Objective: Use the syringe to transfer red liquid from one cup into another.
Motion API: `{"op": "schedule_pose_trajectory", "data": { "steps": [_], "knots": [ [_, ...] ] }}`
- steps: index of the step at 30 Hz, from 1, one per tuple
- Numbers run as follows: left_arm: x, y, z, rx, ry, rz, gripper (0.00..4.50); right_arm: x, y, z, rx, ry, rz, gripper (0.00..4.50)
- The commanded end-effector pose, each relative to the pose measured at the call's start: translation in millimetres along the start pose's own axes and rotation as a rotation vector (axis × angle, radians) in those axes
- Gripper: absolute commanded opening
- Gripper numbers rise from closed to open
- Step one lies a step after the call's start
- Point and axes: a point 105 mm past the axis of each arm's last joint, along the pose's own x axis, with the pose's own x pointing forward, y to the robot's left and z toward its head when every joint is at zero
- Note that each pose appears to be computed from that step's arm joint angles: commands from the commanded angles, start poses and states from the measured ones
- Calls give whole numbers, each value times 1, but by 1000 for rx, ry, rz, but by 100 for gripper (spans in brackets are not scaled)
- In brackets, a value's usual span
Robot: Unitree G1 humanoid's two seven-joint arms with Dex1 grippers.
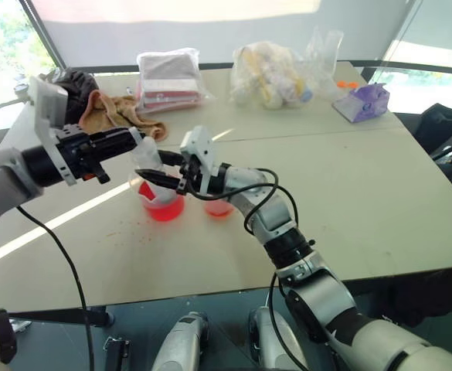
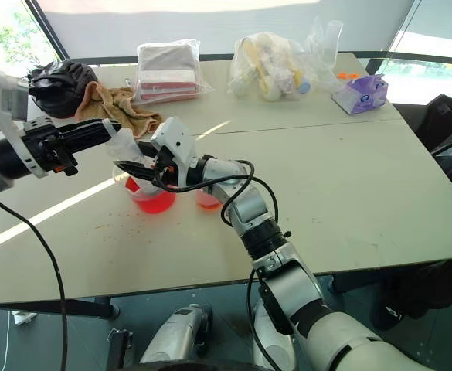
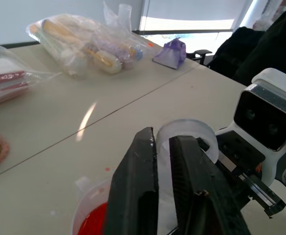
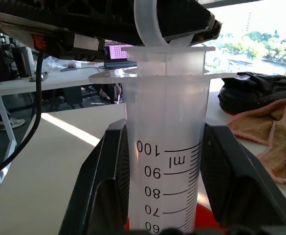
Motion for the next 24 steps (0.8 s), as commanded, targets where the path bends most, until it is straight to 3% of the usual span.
{"op": "schedule_pose_trajectory", "data": {
  "steps": [1,24],
  "knots": [
    [1,-8,8,24,-25,-31,3,10,12,24,-52,-75,52,143],
    [1,-13,56,52,-155,-36,3,27,31,11,28,-79,91,143]
  ]
}}
